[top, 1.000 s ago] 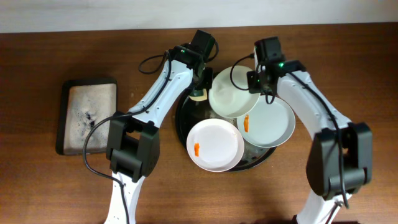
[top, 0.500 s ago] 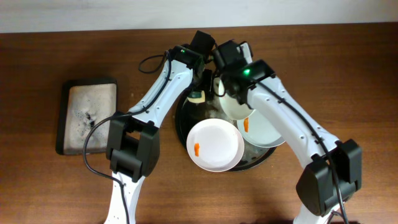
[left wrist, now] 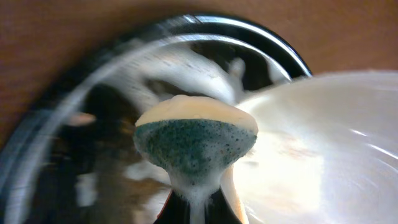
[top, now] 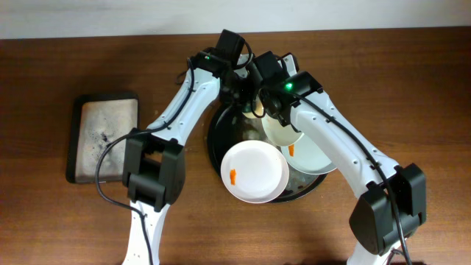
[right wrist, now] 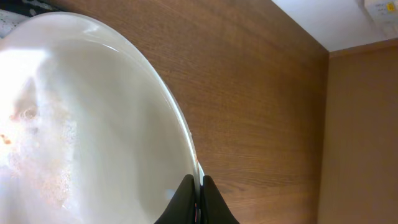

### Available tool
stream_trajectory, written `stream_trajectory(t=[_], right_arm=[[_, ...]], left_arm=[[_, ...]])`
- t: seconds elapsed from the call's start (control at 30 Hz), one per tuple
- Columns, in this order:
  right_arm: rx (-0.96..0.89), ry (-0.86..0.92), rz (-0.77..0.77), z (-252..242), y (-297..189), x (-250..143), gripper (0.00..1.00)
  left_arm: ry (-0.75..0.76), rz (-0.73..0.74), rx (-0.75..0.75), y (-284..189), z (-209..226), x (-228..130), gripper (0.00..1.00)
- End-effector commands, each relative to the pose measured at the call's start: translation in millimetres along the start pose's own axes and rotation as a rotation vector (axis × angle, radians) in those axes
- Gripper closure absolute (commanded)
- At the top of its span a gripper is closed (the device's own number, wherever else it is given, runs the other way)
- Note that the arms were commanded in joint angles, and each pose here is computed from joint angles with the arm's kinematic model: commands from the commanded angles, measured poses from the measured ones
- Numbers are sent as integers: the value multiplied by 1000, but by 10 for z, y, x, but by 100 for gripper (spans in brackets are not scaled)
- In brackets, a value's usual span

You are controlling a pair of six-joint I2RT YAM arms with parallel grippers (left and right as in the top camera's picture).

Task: Clean dirty plates on tray and stack at the side

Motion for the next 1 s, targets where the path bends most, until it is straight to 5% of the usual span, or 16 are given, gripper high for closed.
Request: stream_trajectory(t=[0.0, 0.3, 0.63, 0.97], right_arm=[[0, 47, -3, -31, 19, 48, 96], [46, 145, 67, -74, 124, -45, 96], [66, 433, 122, 32, 279, -68, 96], [52, 398, 162, 140, 409, -111, 96]], left_arm=[[-14, 78, -154, 166, -55, -71, 100], [-93, 82, -136, -6, 221, -36, 100], [22, -9, -220, -240, 224, 129, 99], [28, 53, -165, 379, -54, -35, 99]])
Point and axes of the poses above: each gripper's point midway between its finger pads, its own y axis out along the fingers, its own z axis along the line the jaws close on, x = y × z, the point moved 7 cm from there along -y, back along the fingers, and after that the axes turned 1 degree about y, right-handed, at the moved point
